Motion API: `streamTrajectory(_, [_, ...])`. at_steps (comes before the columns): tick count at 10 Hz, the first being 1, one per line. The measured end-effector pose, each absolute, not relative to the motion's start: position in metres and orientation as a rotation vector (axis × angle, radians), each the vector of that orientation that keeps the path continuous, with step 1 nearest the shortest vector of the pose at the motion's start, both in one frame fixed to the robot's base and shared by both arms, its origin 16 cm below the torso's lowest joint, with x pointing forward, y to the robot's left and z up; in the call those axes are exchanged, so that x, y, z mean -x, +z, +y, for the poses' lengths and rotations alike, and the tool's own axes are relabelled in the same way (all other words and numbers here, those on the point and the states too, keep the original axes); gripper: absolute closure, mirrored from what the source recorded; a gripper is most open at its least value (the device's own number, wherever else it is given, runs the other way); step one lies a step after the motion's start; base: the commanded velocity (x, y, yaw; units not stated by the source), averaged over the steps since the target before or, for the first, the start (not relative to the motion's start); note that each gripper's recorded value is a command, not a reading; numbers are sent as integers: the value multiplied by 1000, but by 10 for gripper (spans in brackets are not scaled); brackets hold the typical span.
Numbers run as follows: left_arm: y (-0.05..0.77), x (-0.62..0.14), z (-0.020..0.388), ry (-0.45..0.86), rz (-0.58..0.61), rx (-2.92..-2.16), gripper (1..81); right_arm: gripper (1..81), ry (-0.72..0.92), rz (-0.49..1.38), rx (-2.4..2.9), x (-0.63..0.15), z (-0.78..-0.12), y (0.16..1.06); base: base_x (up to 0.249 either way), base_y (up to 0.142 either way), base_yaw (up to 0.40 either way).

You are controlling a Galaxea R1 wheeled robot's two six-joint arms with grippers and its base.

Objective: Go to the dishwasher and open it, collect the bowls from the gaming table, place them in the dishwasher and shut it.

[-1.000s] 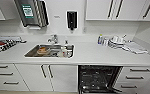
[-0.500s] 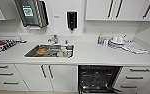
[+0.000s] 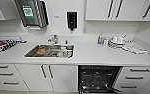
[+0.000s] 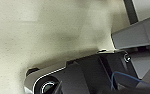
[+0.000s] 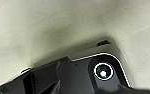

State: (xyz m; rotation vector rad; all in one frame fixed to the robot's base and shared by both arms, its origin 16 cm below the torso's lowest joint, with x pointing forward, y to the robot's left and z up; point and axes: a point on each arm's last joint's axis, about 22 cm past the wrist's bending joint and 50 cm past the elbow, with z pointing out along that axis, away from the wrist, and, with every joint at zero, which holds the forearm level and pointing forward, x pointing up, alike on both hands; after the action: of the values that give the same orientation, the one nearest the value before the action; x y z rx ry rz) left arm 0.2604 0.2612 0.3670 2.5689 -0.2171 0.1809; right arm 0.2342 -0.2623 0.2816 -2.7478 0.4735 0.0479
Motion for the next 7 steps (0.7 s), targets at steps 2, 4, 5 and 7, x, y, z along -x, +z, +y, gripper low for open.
streamTrajectory(2, [335,-243,266,160,-195,-2635,10,10,19,409,2782,-203,-261,268,0,0,0])
streamTrajectory(4, [309,-225,258,134,-174,-2682,10,10,9,345,2778,-174,-238,261,0,0,0])
streamTrajectory(5, [299,-216,245,122,-158,-2691,10,10,14,327,2776,-163,-226,259,0,0,0])
streamTrajectory(7, [283,-193,222,84,-122,-2710,10,10,15,296,2790,-151,-215,255,0,0,0])
